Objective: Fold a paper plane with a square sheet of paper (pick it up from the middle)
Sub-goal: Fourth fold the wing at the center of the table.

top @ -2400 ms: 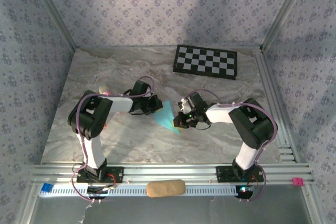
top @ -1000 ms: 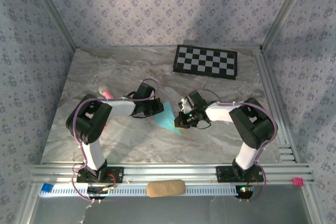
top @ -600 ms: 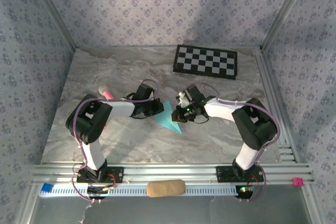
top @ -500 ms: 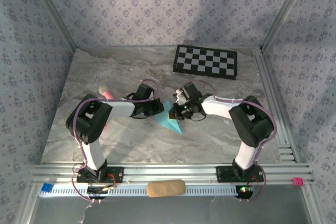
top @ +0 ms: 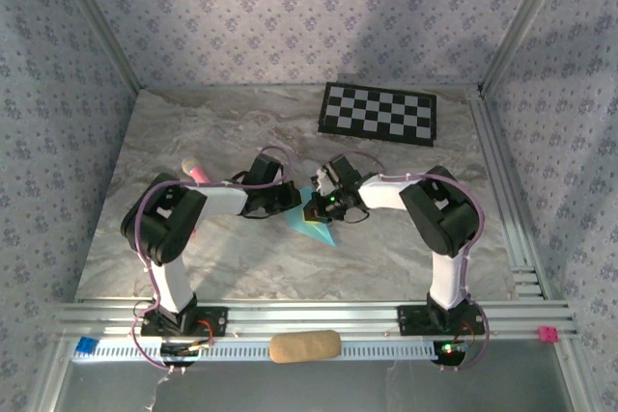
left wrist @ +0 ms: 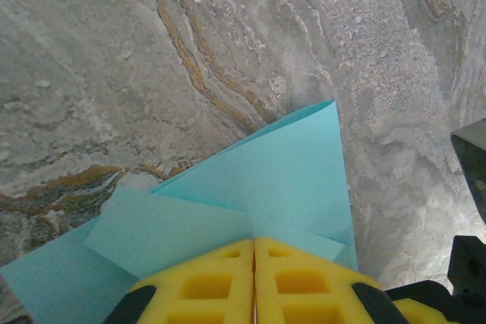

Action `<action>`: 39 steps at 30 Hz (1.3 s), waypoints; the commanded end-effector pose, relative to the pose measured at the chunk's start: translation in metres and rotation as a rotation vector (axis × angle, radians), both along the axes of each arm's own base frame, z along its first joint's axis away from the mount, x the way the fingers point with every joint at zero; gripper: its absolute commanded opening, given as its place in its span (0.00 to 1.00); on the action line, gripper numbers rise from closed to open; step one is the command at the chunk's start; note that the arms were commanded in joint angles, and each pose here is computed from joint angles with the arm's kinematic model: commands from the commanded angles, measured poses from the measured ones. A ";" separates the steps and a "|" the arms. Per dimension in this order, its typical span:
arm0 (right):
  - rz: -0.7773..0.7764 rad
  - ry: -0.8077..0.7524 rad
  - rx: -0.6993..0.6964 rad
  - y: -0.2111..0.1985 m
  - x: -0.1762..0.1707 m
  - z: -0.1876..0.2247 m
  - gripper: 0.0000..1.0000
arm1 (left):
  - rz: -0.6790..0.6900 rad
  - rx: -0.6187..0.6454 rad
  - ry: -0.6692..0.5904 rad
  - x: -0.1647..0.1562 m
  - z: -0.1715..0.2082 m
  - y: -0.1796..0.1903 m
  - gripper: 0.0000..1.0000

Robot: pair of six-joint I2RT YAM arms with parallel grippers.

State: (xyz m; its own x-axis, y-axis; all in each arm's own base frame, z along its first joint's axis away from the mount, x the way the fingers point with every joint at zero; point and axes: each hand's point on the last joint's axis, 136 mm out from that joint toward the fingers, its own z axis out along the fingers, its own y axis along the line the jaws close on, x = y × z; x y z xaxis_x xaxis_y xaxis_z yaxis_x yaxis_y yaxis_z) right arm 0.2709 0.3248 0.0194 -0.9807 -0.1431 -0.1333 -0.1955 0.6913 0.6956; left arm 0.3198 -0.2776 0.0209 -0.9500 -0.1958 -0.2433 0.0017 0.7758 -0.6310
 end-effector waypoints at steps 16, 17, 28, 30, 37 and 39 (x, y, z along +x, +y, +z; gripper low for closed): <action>0.000 0.131 -0.082 -0.060 -0.070 -0.020 0.01 | 0.032 0.090 0.100 -0.014 -0.038 0.030 0.09; 0.002 0.130 -0.082 -0.063 -0.073 -0.019 0.01 | 0.032 0.090 0.100 -0.014 -0.038 0.030 0.09; -0.016 0.143 -0.079 -0.089 -0.099 -0.018 0.01 | 0.027 0.081 0.098 -0.012 -0.036 0.027 0.09; -0.028 0.131 -0.065 -0.089 -0.097 -0.010 0.02 | 0.025 0.079 0.097 -0.012 -0.035 0.027 0.08; 0.008 -0.008 0.046 -0.059 -0.058 0.050 0.02 | 0.017 0.080 0.094 -0.012 -0.035 0.026 0.08; 0.001 -0.023 0.036 -0.053 -0.044 0.051 0.03 | 0.014 0.079 0.094 -0.013 -0.035 0.025 0.09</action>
